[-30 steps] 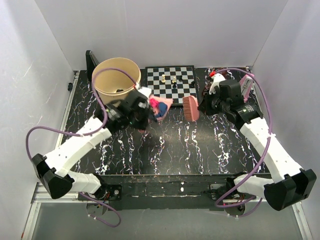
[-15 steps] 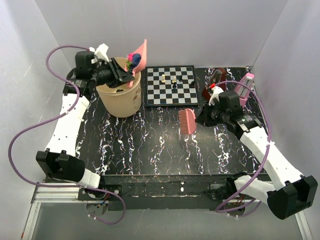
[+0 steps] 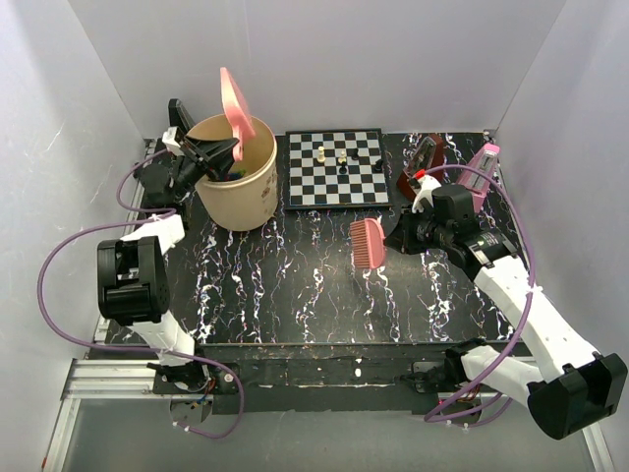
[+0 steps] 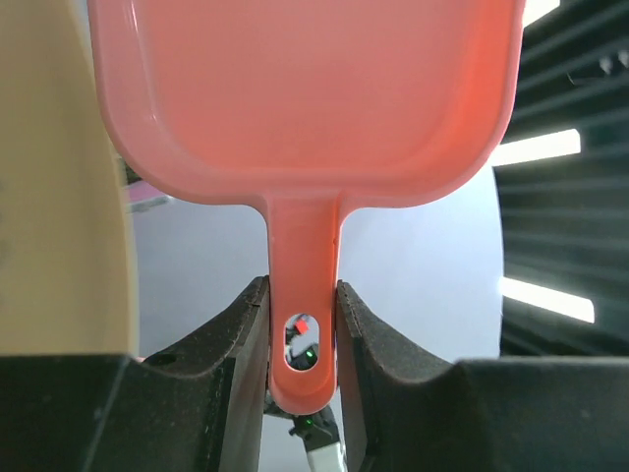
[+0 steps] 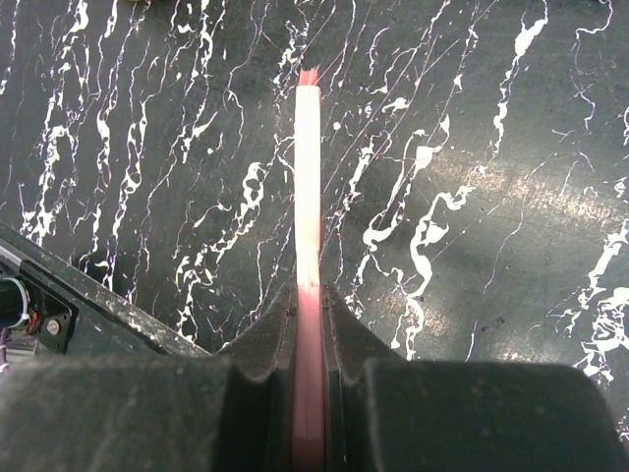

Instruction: Sweep away the paper scraps from the table

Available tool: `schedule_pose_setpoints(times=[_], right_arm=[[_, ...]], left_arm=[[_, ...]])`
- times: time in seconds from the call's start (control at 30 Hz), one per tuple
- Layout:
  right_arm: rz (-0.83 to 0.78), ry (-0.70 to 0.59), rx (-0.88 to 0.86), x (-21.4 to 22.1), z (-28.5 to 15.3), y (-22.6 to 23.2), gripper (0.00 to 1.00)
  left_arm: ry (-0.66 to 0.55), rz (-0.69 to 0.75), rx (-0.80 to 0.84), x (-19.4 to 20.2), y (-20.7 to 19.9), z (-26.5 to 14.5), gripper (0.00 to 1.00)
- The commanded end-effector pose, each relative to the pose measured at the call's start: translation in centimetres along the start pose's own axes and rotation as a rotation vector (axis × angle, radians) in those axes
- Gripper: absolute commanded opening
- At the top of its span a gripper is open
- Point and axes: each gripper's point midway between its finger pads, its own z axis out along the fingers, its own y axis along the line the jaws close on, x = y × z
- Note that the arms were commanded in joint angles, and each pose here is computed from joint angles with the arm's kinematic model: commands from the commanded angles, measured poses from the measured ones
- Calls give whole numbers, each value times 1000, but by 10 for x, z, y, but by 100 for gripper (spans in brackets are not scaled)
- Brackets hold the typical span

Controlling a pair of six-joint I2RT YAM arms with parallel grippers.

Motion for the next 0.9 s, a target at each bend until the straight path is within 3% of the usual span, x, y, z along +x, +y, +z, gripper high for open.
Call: schedule_pose_setpoints(times=[0.0, 0.27, 0.4, 0.53, 0.67, 0.87], right_arm=[[-15, -56, -41, -18, 1, 9, 1], [-8, -74, -21, -21, -1, 7, 1], [0, -120, 15, -26, -9, 2, 1], [28, -209, 79, -35, -20, -7, 1], [119, -310, 192, -40, -32, -27, 1], [355, -496, 448, -34, -62, -76, 1]], left_arm=[[132, -42, 240, 42, -90, -16, 0], [163, 110, 153, 61, -103, -17, 0], [114, 285, -94, 66, -76, -23, 0], [42, 547, -326, 76, -58, -42, 0], [128, 754, -469, 124, -33, -42, 0], [282, 1041, -749, 176, 42, -46, 0]])
